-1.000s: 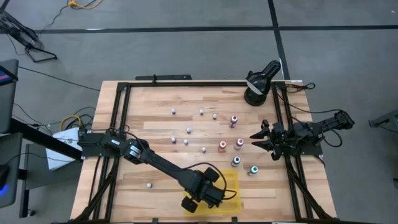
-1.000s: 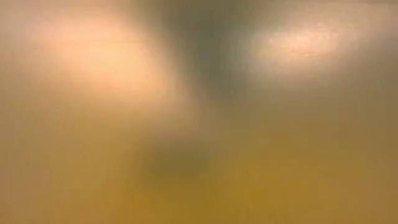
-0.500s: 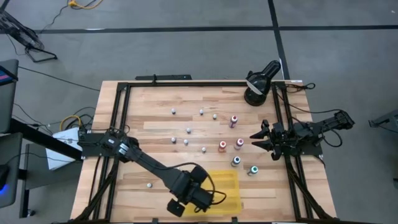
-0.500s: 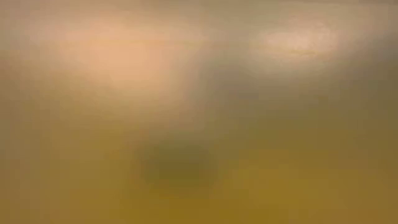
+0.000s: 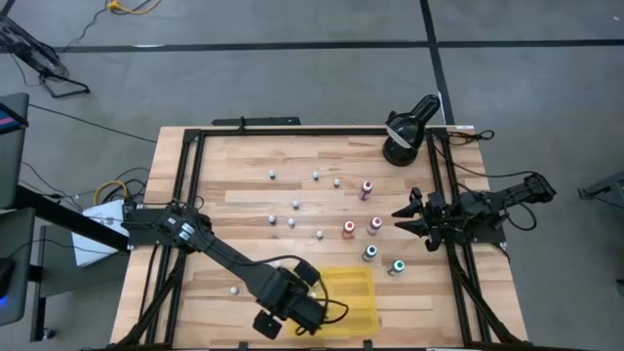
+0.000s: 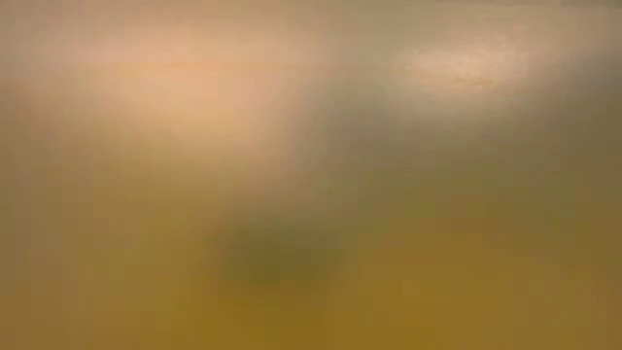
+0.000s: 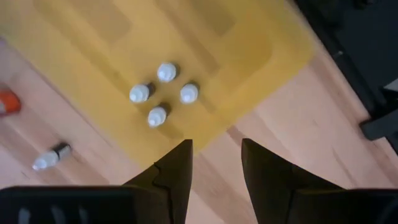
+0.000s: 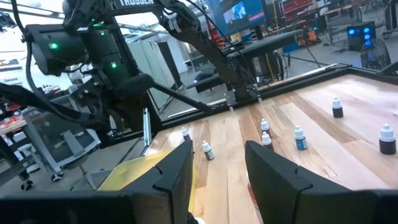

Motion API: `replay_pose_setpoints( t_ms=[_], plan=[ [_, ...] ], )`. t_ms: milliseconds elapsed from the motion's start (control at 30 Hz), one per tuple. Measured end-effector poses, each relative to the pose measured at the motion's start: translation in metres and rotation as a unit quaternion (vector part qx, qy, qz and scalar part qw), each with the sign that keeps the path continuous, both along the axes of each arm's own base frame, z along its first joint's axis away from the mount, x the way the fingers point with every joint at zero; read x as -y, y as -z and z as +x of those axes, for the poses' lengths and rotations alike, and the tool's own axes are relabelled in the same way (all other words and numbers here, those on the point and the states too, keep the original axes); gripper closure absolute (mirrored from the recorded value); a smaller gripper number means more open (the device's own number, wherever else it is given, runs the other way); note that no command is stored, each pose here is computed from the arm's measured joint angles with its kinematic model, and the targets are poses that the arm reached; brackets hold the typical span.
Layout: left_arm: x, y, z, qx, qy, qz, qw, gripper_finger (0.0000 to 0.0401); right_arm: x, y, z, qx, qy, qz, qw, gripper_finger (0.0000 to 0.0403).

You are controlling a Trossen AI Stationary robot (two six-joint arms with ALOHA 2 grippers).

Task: Pick & Place food coloring
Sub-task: Put the small purple food coloring bottle in the yellow bin

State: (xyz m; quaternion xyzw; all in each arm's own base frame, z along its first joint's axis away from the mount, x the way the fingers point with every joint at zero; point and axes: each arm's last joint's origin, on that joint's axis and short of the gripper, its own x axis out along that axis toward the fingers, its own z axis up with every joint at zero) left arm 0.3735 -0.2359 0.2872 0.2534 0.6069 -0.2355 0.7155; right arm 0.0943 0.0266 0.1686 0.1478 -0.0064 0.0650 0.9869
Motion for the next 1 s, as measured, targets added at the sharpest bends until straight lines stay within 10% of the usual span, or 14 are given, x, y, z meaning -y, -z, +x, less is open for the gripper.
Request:
replay_pose_setpoints(
  t_ms=[500, 1000],
  plan=[
    [-0.033, 0.029, -0.101, 0.052, -0.091, -0.066, 0.992, 0.0273, 0.0, 0.0, 0.0, 0.0, 0.0, 0.0, 1.0, 0.0266],
    [-0.046, 0.073, -0.187, 0.003, 0.104, -0.048, 0.993, 0.0273, 0.0, 0.0, 0.0, 0.0, 0.0, 0.0, 1.0, 0.0264]
  ],
)
